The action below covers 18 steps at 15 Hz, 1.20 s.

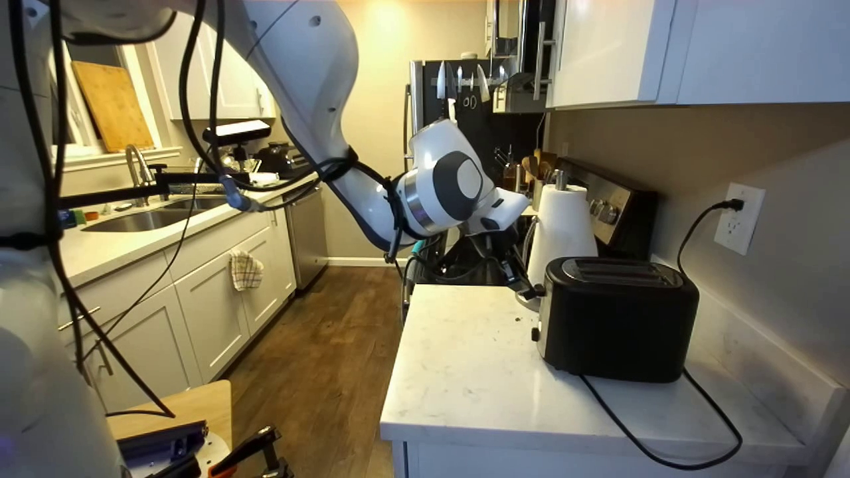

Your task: Press down on the toaster lever

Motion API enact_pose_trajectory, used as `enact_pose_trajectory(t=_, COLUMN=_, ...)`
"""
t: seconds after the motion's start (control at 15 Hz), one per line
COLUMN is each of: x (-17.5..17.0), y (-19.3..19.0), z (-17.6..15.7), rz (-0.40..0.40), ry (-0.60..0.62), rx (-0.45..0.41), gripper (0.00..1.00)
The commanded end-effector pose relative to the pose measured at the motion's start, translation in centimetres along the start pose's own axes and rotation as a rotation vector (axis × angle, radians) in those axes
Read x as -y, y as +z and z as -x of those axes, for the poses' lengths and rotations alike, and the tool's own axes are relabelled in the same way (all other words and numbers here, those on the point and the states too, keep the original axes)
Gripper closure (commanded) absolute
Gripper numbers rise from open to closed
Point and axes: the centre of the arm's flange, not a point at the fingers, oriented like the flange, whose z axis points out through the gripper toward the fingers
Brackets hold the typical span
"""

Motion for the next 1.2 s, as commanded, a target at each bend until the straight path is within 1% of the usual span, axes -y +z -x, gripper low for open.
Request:
enact_pose_trajectory(t=0.0, x=-0.6, y=-1.4, z=0.7, rz=-0.042, ry=0.021, rx=-0.047, gripper=1.00)
enact_pose_trajectory(t=0.27, x=-0.5, y=-1.5, z=0.1, rz=-0.059, ry=0.024, rx=-0.075, gripper=1.00)
enact_pose_trajectory(t=0.6, x=0.1, y=-1.0, z=-0.3, rz=-0.069, ry=0.005, rx=-0.088, gripper=1.00)
enact_pose_trajectory(t=1.13, x=1.1, y=-0.3, z=-0.9, rz=-0.085, ry=-0.010, rx=-0.084, gripper=1.00)
